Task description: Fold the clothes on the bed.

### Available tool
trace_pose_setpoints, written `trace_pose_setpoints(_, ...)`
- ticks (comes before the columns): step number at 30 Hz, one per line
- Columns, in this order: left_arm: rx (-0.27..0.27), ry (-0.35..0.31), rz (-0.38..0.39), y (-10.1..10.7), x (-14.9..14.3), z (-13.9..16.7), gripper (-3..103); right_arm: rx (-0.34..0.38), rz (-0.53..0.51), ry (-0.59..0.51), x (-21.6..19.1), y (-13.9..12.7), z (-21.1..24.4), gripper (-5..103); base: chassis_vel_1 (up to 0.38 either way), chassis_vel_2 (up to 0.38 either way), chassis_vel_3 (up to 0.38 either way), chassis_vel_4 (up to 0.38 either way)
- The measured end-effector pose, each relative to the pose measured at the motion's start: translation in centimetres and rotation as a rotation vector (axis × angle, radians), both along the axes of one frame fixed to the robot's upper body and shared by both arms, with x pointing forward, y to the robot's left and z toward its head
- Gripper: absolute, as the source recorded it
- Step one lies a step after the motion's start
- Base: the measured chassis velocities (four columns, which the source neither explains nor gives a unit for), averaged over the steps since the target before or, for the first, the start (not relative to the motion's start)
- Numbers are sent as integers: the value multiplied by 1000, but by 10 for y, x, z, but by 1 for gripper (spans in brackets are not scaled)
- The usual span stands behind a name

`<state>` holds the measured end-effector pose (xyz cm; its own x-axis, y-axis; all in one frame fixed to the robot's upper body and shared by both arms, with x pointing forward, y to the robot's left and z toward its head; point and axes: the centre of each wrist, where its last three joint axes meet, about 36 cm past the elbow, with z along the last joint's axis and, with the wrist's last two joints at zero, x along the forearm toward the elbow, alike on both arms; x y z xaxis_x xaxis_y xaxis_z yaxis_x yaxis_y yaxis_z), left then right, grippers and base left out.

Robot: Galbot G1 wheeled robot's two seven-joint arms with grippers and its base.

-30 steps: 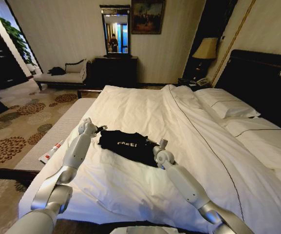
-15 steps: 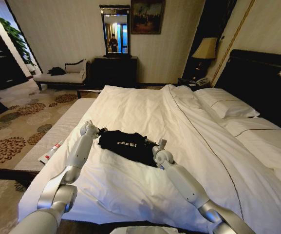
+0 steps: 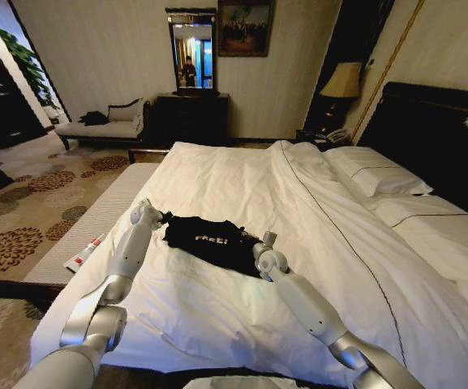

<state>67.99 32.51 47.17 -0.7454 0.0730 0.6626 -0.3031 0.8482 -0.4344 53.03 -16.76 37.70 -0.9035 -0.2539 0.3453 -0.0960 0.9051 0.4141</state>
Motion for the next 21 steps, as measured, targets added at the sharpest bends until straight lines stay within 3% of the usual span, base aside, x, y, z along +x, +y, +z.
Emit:
trace_pose_setpoints(4, -7, -129, 13, 21, -18, 19, 0, 46, -11, -147, -3, -13, 16, 1, 0, 0, 0, 0)
trace_pose_setpoints(5, -16, -206, 15, 29, -31, 27, 0, 66, -18, -222, -7, -22, 27, 1, 0, 0, 0, 0)
trace_pose_setpoints(6, -16, -206, 15, 29, -31, 27, 0, 66, -18, -222, -7, -22, 27, 1, 0, 0, 0, 0)
trace_pose_setpoints(8, -34, -312, 7, 36, -54, 42, 0, 94, -24, -318, -18, -32, 46, 1, 0, 0, 0, 0)
trace_pose_setpoints(14, -106, -510, -38, 33, -111, 82, 0, 90, -34, -479, -54, -57, 81, 1, 0, 0, 0, 0)
trace_pose_setpoints(18, -126, -577, -56, 32, -133, 100, 0, 72, -37, -541, -70, -68, 96, 1, 0, 0, 0, 0)
trace_pose_setpoints(21, -142, -675, -88, 31, -162, 133, 0, 65, -42, -619, -88, -80, 121, 1, 0, 0, 0, 0)
